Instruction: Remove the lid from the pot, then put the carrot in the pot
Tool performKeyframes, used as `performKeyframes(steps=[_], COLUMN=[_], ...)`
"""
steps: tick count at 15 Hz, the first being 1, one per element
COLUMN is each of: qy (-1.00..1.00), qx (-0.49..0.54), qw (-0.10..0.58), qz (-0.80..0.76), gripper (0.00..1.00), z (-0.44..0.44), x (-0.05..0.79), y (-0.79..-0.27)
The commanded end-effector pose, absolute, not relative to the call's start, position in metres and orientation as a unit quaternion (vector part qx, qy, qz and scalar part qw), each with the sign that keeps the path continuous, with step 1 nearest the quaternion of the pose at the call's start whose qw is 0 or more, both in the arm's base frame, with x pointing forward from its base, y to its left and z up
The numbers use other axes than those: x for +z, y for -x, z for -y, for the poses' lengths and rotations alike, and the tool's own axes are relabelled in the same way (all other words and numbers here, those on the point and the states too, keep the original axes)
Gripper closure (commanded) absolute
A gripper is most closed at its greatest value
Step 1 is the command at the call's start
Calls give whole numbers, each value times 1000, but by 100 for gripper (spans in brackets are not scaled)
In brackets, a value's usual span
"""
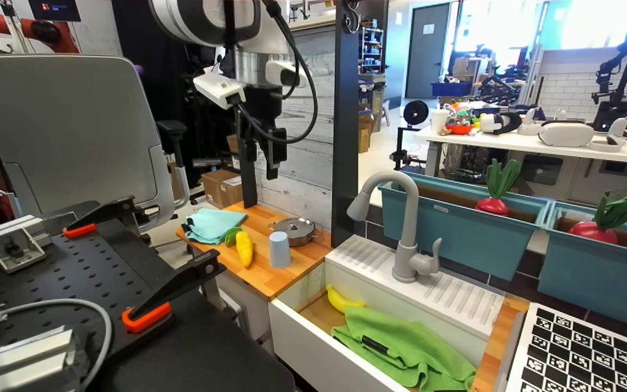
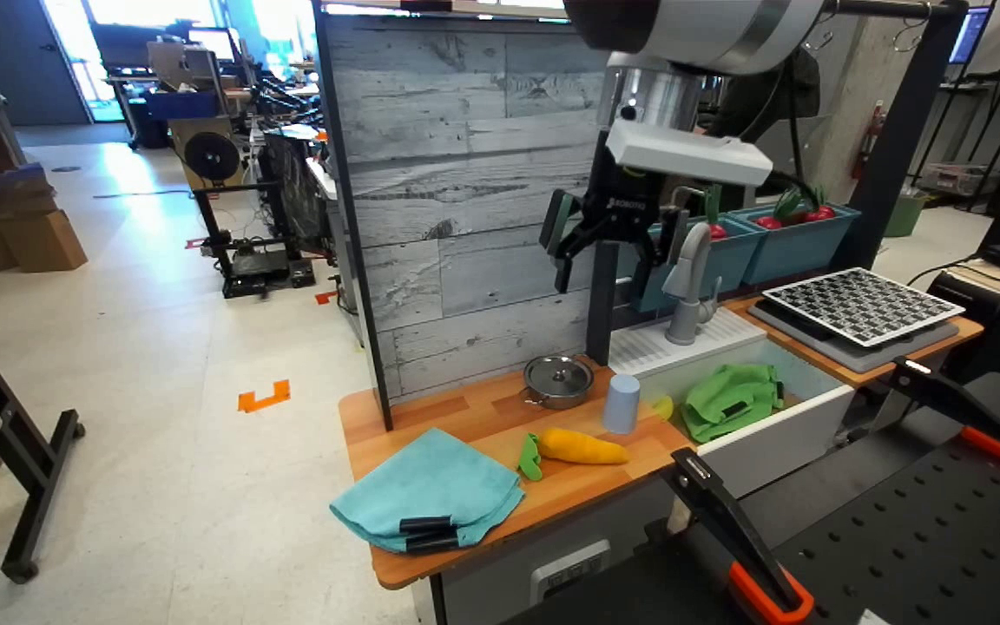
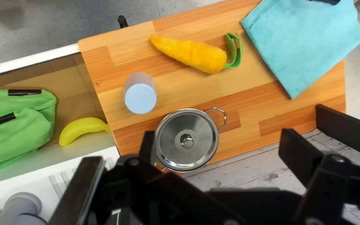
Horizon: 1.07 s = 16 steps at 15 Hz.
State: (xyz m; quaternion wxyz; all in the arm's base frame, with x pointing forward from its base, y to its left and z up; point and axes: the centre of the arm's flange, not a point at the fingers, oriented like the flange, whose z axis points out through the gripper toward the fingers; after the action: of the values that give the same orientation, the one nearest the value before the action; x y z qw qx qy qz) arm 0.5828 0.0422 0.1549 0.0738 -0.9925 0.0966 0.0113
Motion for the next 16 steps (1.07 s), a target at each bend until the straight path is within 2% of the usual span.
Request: performKeyframes(steps=[1,8,16], qy=[988,978,973], qx=[23,15,15], qw=[79,47,12], qz=[-132,-202,-232], gripper=[0,0,0], z=[-41,-33,-46], x=[112,50,19], y=[-624,-641,-650])
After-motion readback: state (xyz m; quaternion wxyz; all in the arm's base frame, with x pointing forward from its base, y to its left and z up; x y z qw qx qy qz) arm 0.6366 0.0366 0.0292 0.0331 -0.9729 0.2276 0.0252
